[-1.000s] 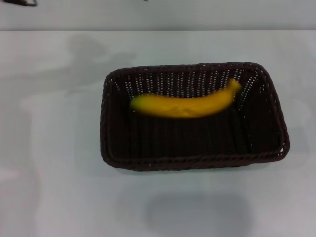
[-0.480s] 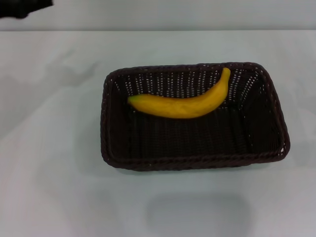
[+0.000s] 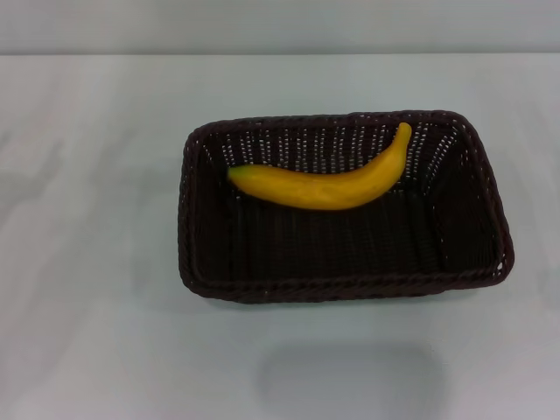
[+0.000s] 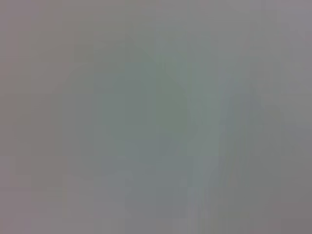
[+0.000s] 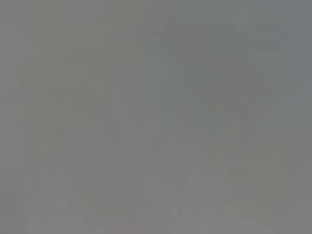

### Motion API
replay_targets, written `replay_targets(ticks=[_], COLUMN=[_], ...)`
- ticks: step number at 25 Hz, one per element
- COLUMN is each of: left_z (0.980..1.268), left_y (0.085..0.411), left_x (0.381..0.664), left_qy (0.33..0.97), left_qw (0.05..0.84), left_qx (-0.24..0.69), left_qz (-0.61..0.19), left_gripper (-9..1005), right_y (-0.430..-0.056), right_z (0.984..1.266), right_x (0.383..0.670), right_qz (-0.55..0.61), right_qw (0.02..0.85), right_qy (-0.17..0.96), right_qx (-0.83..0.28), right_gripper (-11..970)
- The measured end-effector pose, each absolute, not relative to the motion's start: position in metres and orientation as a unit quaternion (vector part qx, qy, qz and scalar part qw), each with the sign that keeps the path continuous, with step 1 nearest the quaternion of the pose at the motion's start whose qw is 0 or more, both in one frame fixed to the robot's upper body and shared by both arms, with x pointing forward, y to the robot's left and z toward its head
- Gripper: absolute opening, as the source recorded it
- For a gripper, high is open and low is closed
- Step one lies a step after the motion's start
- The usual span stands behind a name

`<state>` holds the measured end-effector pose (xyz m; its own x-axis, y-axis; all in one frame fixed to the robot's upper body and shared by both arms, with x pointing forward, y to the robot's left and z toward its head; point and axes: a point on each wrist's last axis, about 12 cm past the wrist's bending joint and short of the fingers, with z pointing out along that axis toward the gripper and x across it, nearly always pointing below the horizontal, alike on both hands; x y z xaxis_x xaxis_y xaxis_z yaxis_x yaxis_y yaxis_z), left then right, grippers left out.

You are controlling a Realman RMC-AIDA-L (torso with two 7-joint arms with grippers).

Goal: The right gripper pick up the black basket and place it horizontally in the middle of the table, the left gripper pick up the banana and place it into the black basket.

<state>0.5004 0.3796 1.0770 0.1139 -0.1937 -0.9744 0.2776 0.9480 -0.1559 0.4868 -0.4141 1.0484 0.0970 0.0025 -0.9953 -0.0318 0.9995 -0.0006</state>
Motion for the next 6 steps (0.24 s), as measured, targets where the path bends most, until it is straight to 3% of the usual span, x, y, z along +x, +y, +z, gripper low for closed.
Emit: replay_targets(ticks=[6], left_z=[1.047], left_y=[0.359], left_x=[0.484], left_qy=[0.618], left_qw=[0.781], left_qx=[0.009], left_qz=[-0.086], left_gripper=[884], right_y=[-0.411], right_z=[1.046], right_x=[0.484], right_qz=[-0.007], right_qw=[0.744], right_qy=[0.668], right_qx=[-0.02], right_gripper=[480])
